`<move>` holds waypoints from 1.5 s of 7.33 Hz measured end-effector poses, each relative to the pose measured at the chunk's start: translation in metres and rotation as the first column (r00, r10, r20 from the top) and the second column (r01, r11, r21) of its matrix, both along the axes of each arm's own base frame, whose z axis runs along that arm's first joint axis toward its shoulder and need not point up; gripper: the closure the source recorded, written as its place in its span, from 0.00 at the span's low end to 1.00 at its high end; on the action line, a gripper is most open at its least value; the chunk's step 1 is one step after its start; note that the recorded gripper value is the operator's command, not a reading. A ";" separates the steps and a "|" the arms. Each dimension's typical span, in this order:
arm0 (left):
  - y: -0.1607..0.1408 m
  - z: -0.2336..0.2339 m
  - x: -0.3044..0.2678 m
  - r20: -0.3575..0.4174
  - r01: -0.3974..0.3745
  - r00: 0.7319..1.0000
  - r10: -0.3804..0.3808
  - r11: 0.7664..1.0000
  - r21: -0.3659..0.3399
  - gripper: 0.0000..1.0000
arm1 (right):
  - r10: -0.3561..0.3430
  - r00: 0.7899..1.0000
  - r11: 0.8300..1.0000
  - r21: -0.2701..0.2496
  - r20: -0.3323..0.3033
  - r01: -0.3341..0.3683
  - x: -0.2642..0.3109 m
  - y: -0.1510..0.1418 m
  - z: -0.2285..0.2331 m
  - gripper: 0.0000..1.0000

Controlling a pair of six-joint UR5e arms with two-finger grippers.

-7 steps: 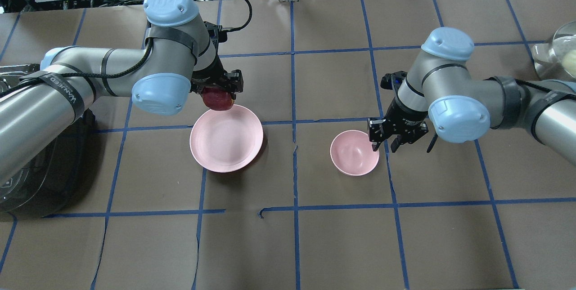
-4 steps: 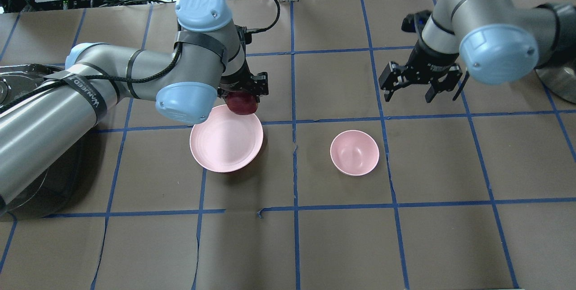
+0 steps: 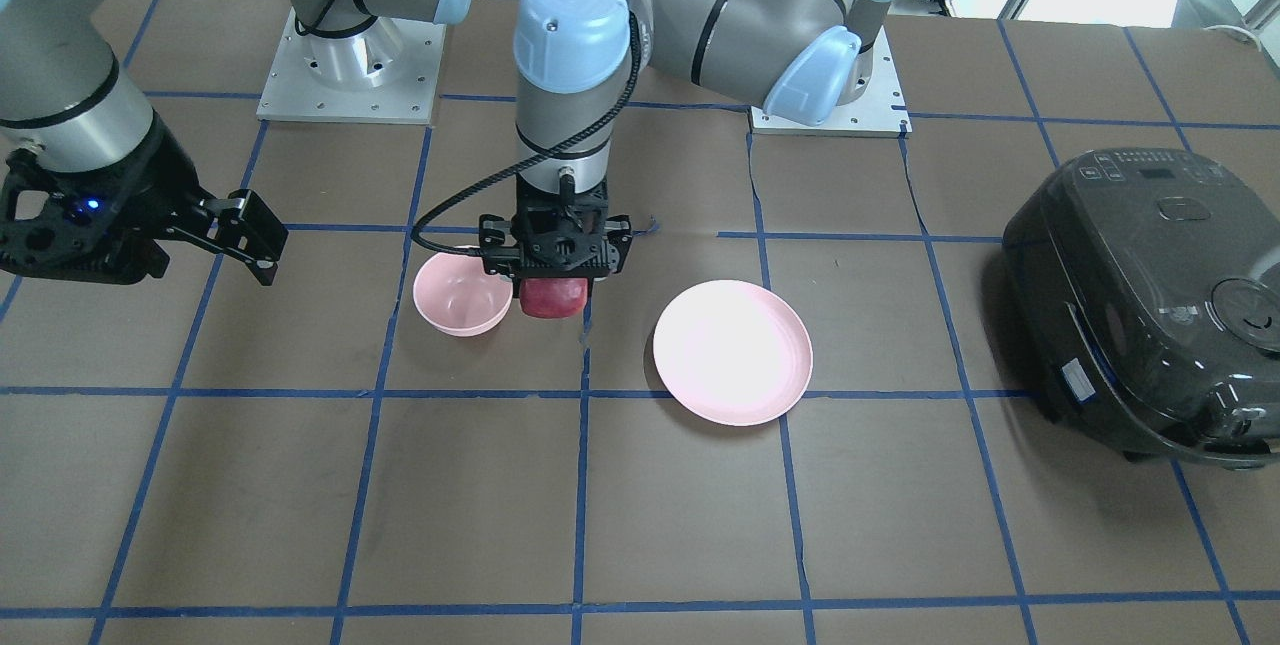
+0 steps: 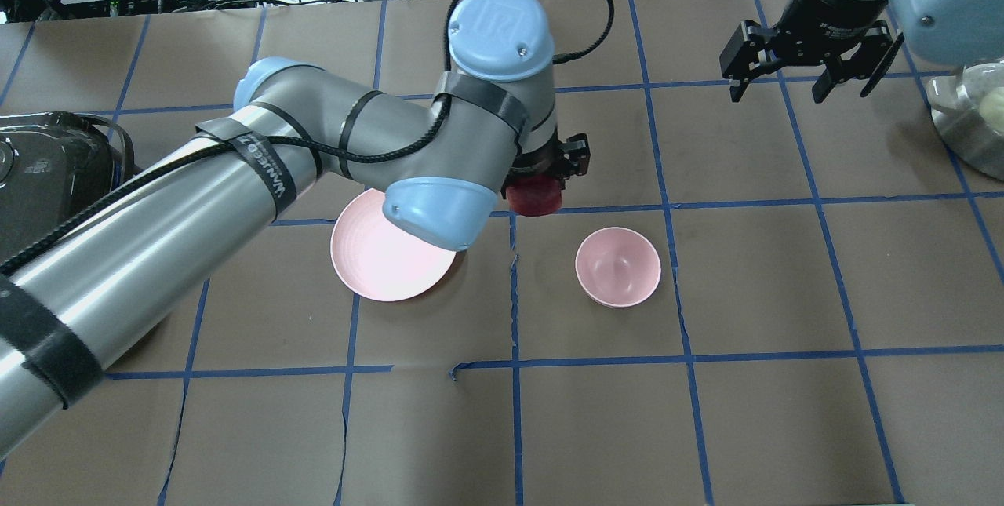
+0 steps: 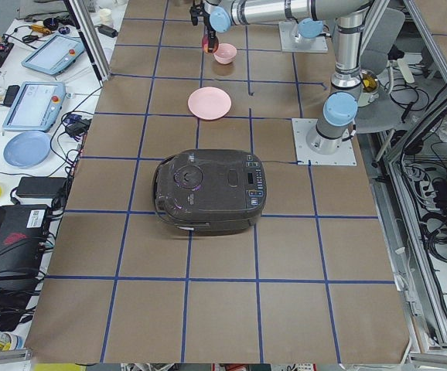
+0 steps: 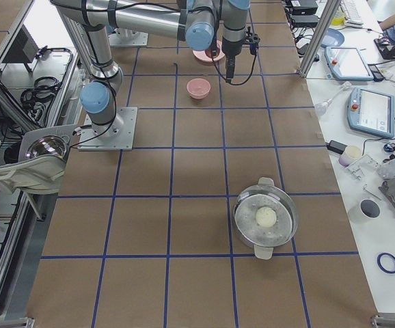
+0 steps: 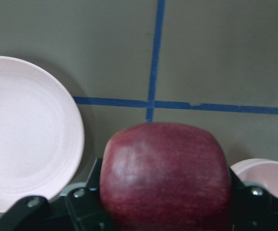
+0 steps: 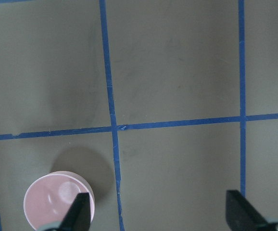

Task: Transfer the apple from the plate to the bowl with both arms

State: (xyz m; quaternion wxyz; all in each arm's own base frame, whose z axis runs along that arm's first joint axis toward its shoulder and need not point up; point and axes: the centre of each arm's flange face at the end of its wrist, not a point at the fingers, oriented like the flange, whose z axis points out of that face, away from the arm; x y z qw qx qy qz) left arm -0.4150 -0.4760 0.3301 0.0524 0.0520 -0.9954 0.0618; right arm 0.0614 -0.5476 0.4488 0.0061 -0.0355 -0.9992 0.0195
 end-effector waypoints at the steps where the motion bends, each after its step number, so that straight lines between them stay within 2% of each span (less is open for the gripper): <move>1: 0.011 -0.009 -0.026 -0.022 -0.006 1.000 0.006 1.000 -0.015 1.00 | -0.005 1.000 1.000 -0.020 -0.009 0.005 -0.003 0.002 0.009 0.00; 3: 0.028 -0.049 -0.064 -0.019 -0.004 1.000 0.004 1.000 0.001 1.00 | -0.035 0.999 0.998 -0.044 -0.015 0.035 -0.019 0.004 0.021 0.00; 5: 0.034 -0.082 -0.078 0.004 0.002 1.000 -0.002 0.999 0.035 0.93 | -0.052 0.999 0.998 -0.045 -0.014 0.052 -0.028 0.004 0.023 0.00; 6: 0.037 -0.089 -0.084 0.007 0.009 1.000 -0.009 0.999 0.039 0.66 | -0.054 0.998 0.998 -0.044 -0.015 0.054 -0.029 0.004 0.023 0.00; 7: 0.039 -0.094 -0.088 0.007 0.014 1.000 -0.014 0.999 0.039 0.26 | -0.055 0.998 0.997 -0.047 -0.015 0.054 -0.029 0.005 0.025 0.00; 8: 0.039 -0.099 -0.091 0.004 0.015 1.000 -0.015 0.999 0.039 0.00 | -0.055 0.998 0.997 -0.051 -0.013 0.054 -0.029 0.004 0.025 0.00; 11: 0.037 -0.095 -0.095 -0.024 0.018 1.000 -0.018 1.000 0.013 0.00 | -0.056 0.998 0.997 -0.056 -0.012 0.056 -0.029 0.004 0.027 0.00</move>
